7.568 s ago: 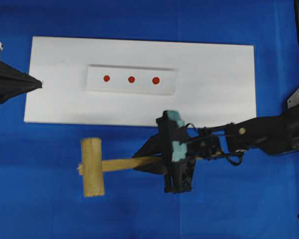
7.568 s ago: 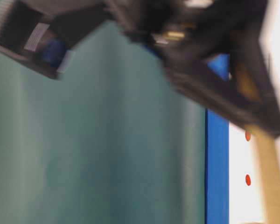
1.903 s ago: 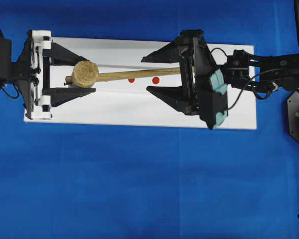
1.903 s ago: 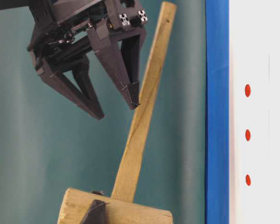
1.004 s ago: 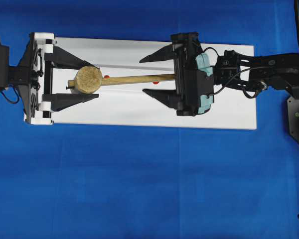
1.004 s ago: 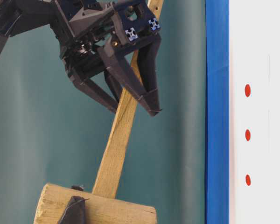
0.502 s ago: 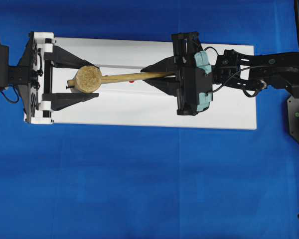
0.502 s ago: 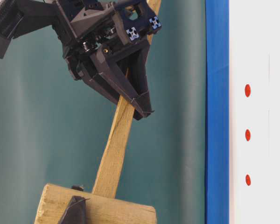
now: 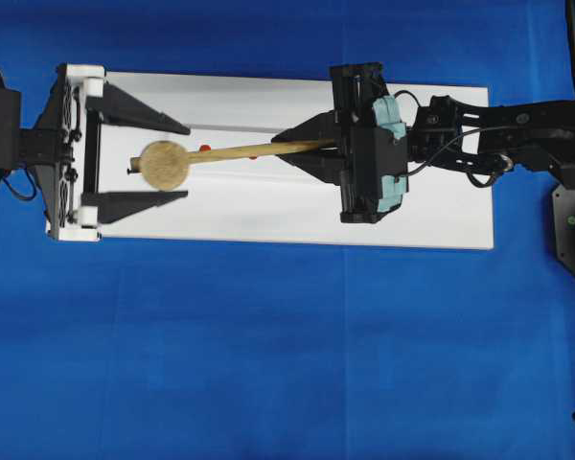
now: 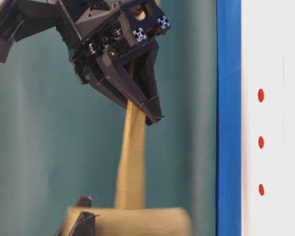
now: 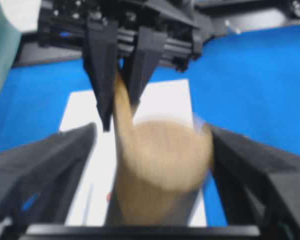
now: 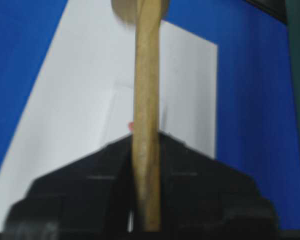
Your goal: Hit the mark with a hammer.
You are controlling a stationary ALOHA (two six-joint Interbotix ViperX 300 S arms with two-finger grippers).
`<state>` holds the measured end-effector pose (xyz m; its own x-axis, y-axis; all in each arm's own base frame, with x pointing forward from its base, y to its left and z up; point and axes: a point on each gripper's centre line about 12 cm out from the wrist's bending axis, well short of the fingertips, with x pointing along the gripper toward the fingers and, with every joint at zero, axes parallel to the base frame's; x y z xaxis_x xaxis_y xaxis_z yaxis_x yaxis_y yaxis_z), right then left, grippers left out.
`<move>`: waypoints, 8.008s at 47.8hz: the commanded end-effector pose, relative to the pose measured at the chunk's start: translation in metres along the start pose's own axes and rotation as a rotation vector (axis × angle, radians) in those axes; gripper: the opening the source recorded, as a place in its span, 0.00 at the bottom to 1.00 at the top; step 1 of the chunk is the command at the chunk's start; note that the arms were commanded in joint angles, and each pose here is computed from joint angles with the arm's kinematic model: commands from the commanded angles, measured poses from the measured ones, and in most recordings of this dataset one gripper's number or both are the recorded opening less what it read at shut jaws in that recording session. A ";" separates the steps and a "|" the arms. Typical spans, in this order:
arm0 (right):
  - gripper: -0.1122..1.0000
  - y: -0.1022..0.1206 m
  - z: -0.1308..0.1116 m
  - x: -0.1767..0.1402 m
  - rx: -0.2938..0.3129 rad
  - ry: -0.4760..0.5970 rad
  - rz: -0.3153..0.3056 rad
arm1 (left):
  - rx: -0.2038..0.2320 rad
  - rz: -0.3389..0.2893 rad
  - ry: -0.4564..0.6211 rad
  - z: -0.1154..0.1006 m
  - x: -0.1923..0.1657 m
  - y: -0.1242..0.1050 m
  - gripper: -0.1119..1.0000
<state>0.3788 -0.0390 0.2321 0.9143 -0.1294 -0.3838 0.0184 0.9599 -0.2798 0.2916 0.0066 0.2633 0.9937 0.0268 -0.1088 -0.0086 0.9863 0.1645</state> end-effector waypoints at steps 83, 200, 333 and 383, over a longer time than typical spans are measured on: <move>0.12 -0.022 -0.009 -0.018 0.220 0.020 -0.048 | -0.047 0.003 0.064 -0.016 -0.098 0.001 0.89; 0.12 -0.013 -0.048 -0.110 0.340 -0.020 -0.068 | -0.048 0.004 0.059 -0.016 -0.099 0.001 0.89; 0.11 0.006 0.003 -0.004 0.309 0.044 0.036 | -0.064 0.057 0.017 -0.023 -0.060 0.010 0.89; 0.11 0.004 0.005 -0.005 0.309 0.037 0.033 | -0.145 0.051 0.179 -0.035 0.017 0.016 0.54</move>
<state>0.3699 -0.0329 0.2157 0.8703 -0.0943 -0.4834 0.1167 0.9930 0.0164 0.3019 0.0271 0.2223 0.9497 0.0882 -0.3006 -0.0835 0.9961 0.0285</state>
